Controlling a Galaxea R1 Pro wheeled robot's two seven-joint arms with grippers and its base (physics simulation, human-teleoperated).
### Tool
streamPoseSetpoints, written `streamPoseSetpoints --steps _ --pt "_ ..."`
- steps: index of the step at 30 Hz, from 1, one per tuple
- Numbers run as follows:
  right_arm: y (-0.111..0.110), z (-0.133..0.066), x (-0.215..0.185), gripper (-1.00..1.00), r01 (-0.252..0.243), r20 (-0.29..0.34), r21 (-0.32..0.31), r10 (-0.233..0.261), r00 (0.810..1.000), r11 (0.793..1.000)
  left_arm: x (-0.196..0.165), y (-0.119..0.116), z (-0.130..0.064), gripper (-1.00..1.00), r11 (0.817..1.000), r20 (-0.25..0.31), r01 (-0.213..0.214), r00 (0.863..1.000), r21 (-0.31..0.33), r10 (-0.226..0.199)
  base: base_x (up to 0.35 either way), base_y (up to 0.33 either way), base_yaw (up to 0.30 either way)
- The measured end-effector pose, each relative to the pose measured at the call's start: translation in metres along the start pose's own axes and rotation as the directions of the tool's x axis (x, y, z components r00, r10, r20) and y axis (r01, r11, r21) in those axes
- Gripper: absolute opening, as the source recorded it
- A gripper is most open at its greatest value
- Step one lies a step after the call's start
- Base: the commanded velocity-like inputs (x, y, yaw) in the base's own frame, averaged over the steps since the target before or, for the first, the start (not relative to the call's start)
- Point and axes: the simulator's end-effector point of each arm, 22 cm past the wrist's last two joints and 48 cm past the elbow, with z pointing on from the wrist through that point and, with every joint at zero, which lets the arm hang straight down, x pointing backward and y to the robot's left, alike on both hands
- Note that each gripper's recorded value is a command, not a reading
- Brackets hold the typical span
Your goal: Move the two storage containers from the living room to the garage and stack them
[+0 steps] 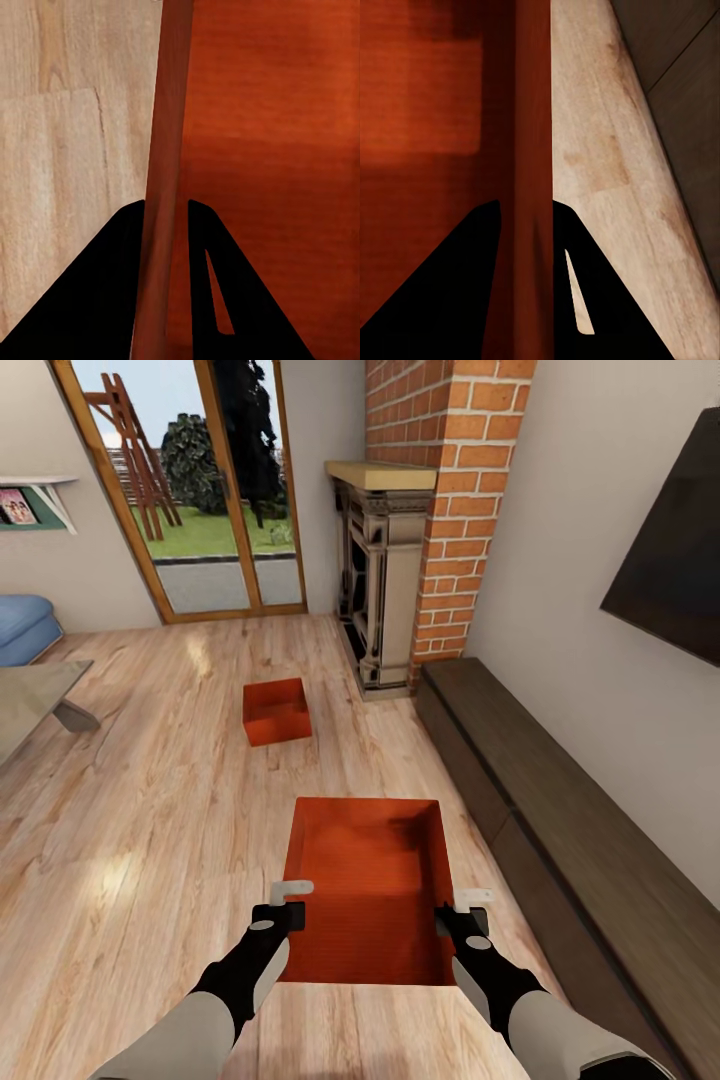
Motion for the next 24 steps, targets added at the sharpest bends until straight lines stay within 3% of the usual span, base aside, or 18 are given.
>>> streamPoseSetpoints --steps 24 --pt "-0.002 -0.008 -0.022 -1.0 -0.005 0.04 0.002 0.005 0.999 1.0 -0.021 0.0 -0.011 -1.0 1.0 0.04 0.002 0.999 0.002 -0.002 0.0 0.0 0.0"
